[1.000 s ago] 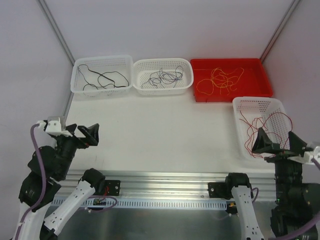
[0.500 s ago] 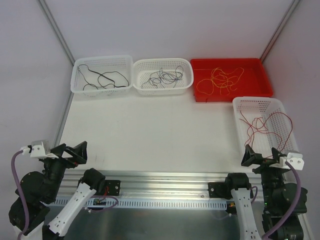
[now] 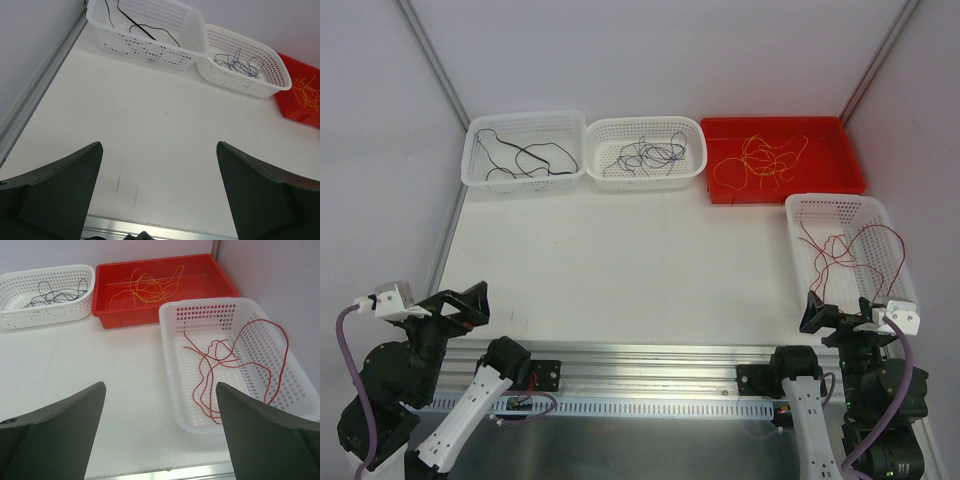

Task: Untangle the cables

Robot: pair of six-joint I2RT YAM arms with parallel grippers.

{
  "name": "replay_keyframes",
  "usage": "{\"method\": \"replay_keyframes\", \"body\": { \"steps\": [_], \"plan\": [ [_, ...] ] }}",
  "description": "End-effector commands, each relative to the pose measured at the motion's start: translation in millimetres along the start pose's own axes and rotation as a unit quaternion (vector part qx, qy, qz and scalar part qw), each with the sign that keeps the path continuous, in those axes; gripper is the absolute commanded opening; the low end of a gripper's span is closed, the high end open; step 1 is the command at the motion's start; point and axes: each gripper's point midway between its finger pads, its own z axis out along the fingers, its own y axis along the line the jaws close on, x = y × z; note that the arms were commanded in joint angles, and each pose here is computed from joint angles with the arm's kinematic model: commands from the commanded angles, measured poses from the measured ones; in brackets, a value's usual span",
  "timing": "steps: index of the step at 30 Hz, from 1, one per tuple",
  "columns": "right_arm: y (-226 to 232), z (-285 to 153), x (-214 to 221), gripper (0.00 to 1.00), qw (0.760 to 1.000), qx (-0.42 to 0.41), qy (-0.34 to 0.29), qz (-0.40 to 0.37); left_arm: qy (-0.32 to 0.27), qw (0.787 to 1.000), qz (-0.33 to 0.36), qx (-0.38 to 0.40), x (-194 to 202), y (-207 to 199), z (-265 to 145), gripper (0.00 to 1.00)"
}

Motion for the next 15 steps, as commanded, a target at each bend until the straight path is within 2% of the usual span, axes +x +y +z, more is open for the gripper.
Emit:
{"method": "replay_keyframes", "body": {
  "steps": [1,15],
  "plan": [
    [-8.5,-38.4,-13.8,0.97,0.994,0.001,-0.104,0.015,-0.061,0.997,-0.051,0.007,-7.1,16.7,-21.7,0.99],
    [-6.0,-39.2,-14.3,0.97,0.994,-0.008,-0.105,0.013,-0.054,0.997,-0.053,0.003,-4.8,15.5,-18.5,0.99]
  ]
}}
